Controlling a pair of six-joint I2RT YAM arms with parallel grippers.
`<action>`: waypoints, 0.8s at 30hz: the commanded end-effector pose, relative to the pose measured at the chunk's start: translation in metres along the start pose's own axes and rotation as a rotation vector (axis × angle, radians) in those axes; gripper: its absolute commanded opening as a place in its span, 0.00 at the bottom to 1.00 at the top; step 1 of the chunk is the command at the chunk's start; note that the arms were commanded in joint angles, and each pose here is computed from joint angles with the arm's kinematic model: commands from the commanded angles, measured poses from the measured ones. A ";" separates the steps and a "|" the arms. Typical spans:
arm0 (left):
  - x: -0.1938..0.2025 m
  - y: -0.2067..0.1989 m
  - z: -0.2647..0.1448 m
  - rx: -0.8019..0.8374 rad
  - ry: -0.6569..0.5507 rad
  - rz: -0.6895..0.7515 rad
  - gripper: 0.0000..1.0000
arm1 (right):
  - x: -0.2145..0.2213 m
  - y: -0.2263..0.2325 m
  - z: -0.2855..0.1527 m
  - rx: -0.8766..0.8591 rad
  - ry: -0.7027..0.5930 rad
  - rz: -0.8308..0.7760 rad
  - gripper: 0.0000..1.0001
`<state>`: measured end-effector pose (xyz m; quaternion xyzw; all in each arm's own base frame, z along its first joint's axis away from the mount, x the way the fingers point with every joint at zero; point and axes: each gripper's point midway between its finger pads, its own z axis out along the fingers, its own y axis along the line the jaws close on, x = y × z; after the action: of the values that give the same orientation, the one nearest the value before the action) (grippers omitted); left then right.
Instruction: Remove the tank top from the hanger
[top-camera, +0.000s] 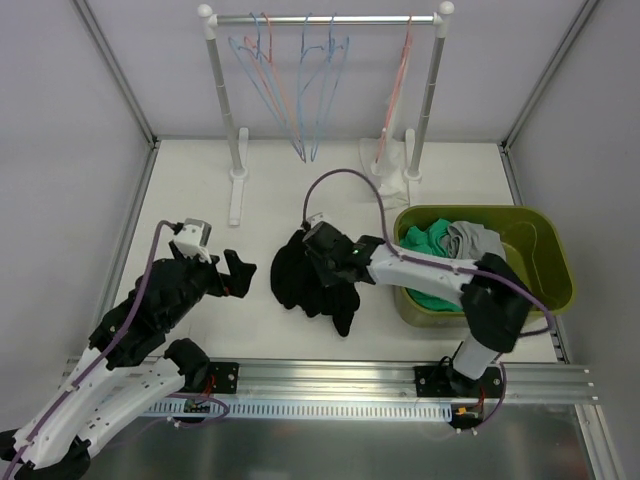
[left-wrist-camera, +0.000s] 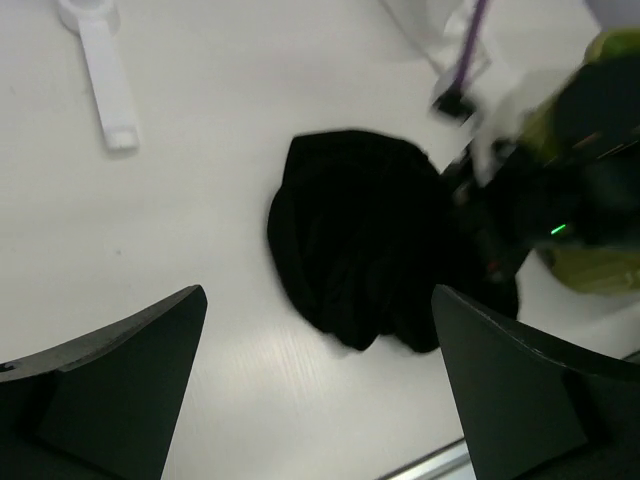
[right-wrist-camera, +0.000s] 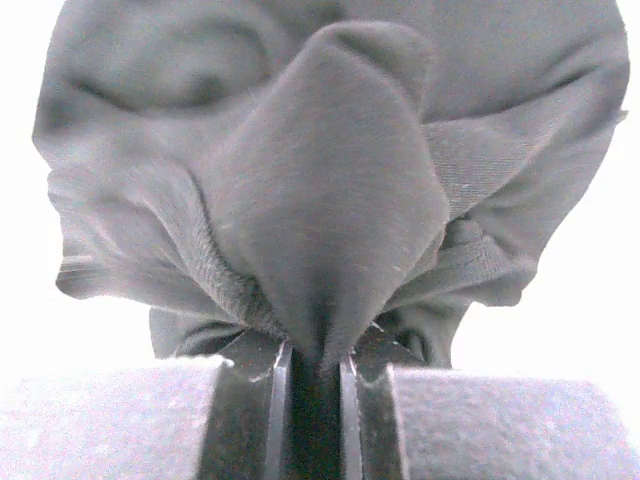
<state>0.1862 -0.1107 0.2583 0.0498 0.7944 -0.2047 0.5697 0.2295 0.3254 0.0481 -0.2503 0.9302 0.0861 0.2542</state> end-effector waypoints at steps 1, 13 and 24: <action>0.031 -0.006 0.003 0.060 0.102 0.056 0.99 | -0.085 -0.016 -0.108 -0.043 -0.350 0.031 0.00; 0.027 0.009 0.000 -0.013 0.075 0.065 0.99 | -0.128 -0.126 -0.316 0.161 -0.647 0.087 0.00; 0.028 0.010 -0.001 -0.016 0.079 0.070 0.99 | -0.059 -0.237 -0.396 0.475 -0.656 0.315 0.00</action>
<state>0.1783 -0.1082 0.2258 0.0786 0.8186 -0.1841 0.5384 0.2362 0.0637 0.4255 -0.0173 0.8049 0.0313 0.5924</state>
